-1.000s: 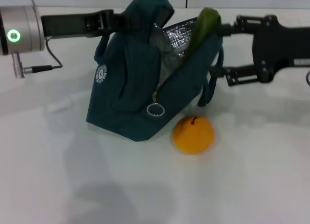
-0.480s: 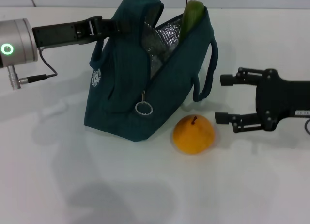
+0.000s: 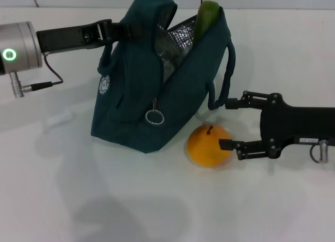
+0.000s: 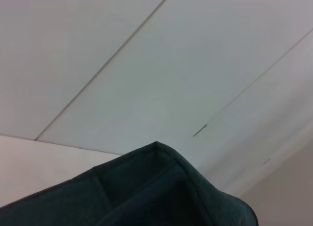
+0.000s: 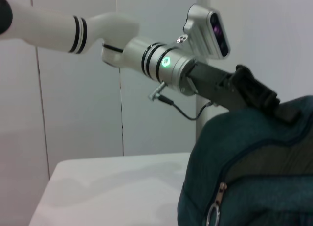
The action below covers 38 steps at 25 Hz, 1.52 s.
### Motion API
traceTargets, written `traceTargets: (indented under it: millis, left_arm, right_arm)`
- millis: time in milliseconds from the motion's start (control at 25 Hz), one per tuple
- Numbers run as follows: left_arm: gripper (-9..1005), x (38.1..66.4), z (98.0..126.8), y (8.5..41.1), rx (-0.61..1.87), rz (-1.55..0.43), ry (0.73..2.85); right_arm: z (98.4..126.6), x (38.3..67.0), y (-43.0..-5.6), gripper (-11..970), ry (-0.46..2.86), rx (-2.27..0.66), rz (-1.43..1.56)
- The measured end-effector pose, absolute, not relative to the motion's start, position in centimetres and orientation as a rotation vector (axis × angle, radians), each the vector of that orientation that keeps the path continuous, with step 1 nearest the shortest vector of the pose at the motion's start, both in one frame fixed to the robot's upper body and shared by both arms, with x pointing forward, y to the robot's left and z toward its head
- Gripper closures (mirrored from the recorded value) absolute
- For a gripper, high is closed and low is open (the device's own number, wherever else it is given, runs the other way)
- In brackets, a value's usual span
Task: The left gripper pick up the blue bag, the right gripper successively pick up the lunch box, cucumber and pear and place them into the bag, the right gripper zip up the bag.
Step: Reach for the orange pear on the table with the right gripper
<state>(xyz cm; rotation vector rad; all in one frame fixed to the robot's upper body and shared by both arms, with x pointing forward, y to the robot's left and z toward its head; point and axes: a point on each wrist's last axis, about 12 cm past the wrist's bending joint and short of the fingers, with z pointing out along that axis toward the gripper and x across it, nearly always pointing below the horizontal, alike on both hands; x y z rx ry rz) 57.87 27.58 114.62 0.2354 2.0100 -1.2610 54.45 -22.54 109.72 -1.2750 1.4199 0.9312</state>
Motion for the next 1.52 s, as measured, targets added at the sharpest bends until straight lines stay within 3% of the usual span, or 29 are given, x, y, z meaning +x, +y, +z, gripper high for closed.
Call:
traceTargets:
  millis: [640,1080,1520]
  left_arm:
    - [948,58.1,114.6,27.3,0.249,-1.265,2.008]
    - [948,58.1,114.6,27.3,0.250,-1.264,2.008]
    - [948,58.2,114.6,27.3,0.243,-1.254,2.006]
  right_arm:
    - [108.0,54.5,-19.7,132,1.416,-1.322,0.908]
    - [107.5,54.7,-19.2,207,1.442,-1.335,0.878]
    - [107.7,55.3,-18.7,754,1.431,-1.326,0.838]
